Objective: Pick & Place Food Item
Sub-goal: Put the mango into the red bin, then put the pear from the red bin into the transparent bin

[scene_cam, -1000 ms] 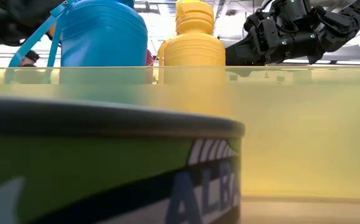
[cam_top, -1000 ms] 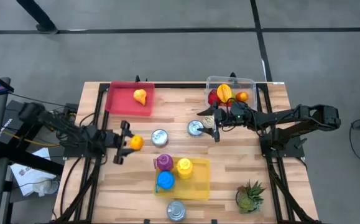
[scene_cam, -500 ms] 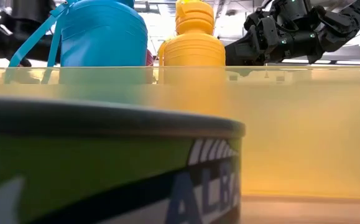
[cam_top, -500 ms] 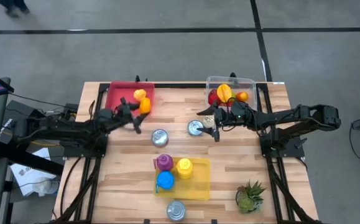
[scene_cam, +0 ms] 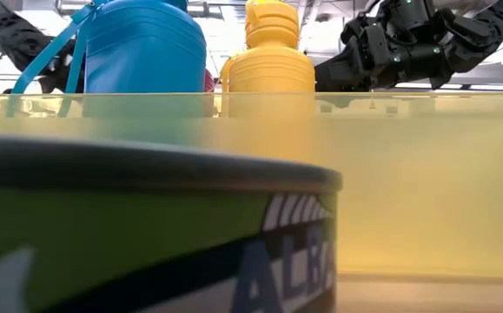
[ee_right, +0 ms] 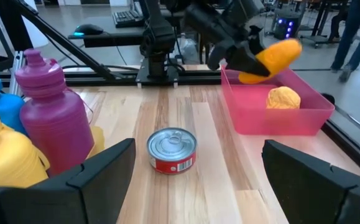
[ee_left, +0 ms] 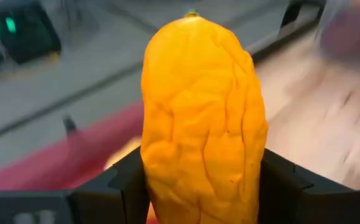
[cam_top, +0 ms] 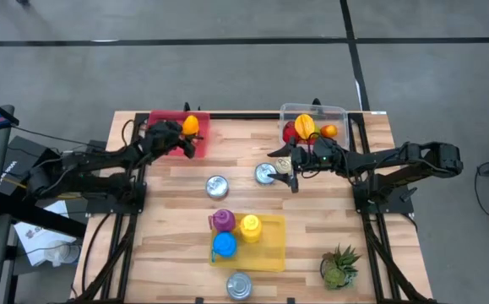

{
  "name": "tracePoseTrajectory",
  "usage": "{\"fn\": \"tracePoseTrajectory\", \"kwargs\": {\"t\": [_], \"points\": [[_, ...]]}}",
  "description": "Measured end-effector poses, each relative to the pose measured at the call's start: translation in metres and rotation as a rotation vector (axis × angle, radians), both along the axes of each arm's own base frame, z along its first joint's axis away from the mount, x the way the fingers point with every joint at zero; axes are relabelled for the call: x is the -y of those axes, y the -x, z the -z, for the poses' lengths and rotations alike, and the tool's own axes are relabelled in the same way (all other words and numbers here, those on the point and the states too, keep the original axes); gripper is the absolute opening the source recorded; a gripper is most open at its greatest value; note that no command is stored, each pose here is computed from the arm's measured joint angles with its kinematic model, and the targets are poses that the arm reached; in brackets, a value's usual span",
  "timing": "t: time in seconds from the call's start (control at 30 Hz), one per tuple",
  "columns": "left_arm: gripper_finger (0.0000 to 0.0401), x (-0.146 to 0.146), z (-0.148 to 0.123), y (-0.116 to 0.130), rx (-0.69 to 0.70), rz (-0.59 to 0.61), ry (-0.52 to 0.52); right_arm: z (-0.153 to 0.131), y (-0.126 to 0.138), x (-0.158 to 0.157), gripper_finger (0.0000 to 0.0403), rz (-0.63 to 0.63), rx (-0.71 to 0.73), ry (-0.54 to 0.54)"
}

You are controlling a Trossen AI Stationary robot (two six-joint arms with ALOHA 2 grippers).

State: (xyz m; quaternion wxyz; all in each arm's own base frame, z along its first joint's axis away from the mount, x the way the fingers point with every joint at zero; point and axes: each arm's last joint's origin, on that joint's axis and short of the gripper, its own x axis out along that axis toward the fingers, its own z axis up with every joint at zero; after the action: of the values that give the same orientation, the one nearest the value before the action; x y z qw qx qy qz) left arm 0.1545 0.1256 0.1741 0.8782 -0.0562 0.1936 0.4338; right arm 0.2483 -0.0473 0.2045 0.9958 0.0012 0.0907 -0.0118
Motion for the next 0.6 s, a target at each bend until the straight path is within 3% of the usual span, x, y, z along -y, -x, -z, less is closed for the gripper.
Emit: {"fn": "tracePoseTrajectory", "kwargs": {"t": [0.27, 0.47, 0.6], "points": [[0.0202, -0.013, 0.013, -0.014, -0.155, 0.000, 0.118, 0.003, 0.001, 0.001, 0.0336, 0.004, -0.029, -0.011], [0.0339, -0.018, 0.010, -0.017, -0.202, -0.066, 0.107, 0.003, 0.001, 0.001, 0.0336, 0.020, -0.028, -0.053], [0.0371, -0.018, 0.012, -0.014, -0.257, -0.133, 0.125, 0.003, 0.001, 0.002, 0.0336, 0.073, -0.029, -0.054]]}}
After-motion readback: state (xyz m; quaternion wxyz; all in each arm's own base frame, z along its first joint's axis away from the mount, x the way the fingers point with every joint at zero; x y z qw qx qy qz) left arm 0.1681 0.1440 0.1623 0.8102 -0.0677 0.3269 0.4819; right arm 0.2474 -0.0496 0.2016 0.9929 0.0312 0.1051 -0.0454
